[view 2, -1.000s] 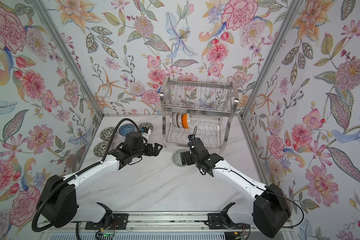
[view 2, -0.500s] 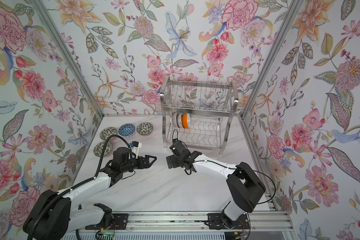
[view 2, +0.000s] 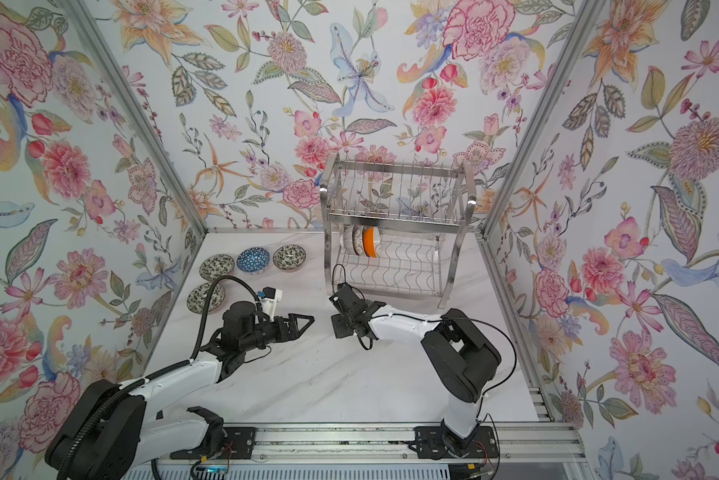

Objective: Load the bowls into the dish rack
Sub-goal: 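Close the right gripper on the green bowl rim while the left gripper draws back, then lift the green bowl with the right gripper up toward the rack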

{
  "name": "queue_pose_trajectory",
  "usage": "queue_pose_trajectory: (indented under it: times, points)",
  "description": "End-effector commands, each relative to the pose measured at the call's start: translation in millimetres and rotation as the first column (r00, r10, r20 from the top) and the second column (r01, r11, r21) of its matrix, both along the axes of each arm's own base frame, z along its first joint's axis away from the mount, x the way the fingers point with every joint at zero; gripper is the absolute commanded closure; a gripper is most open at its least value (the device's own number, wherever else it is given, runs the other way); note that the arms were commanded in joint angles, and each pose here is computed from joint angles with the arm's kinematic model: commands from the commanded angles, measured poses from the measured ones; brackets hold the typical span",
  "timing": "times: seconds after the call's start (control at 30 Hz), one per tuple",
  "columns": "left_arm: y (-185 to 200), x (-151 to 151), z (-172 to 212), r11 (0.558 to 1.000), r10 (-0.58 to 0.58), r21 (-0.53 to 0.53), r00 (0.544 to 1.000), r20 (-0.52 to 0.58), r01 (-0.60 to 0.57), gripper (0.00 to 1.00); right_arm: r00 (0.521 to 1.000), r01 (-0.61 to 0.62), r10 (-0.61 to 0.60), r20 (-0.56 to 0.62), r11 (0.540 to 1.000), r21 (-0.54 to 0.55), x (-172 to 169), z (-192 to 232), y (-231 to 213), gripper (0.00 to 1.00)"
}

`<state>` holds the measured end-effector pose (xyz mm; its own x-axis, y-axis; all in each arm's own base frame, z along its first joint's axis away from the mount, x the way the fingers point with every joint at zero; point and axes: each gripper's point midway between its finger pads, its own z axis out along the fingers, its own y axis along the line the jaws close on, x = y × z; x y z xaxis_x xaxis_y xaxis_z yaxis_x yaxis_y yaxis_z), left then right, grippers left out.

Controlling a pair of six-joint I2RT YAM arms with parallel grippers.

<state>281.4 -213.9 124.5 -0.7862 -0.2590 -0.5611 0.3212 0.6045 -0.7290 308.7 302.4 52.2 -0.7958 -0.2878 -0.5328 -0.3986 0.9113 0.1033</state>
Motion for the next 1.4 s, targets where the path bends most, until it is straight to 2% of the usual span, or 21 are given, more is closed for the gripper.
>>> queue_pose_trajectory:
  times: [0.0,0.07,0.3,0.47,0.57,0.87,1.07,1.37]
  points:
    - [-1,1,0,1.0,-0.002,-0.028,1.0,-0.003,0.002,0.01,1.0,-0.001,0.001,0.013,1.0,0.016,7,5,8,0.44]
    - [-1,1,-1,1.0,0.0,-0.026,1.0,-0.006,0.0,0.01,1.0,-0.003,0.002,0.011,1.0,0.015,6,4,8,0.46]
    - [-1,3,-1,1.0,0.004,-0.021,1.0,-0.006,-0.004,0.01,1.0,-0.002,0.002,-0.002,1.0,0.004,8,-3,6,0.65]
    - [0,4,-1,1.0,0.009,-0.011,1.0,-0.005,-0.009,0.01,1.0,-0.002,0.002,-0.013,1.0,0.001,7,-7,4,0.7]
    - [0,4,-1,1.0,0.012,-0.012,1.0,-0.008,-0.012,0.01,1.0,-0.005,0.005,-0.022,1.0,0.003,6,-9,4,0.8]
    - [-3,7,2,1.0,0.009,0.007,1.0,0.002,-0.009,0.01,1.0,-0.015,0.015,-0.008,0.999,0.037,3,2,5,0.94]
    - [-10,8,5,0.999,-0.005,0.04,1.0,0.017,0.005,0.01,1.0,-0.03,0.03,0.003,0.994,0.108,1,18,4,0.99]
    - [-29,12,21,0.994,-0.034,0.102,0.995,0.091,0.025,0.01,0.997,-0.066,0.046,0.068,0.944,0.324,-1,58,-2,1.0]
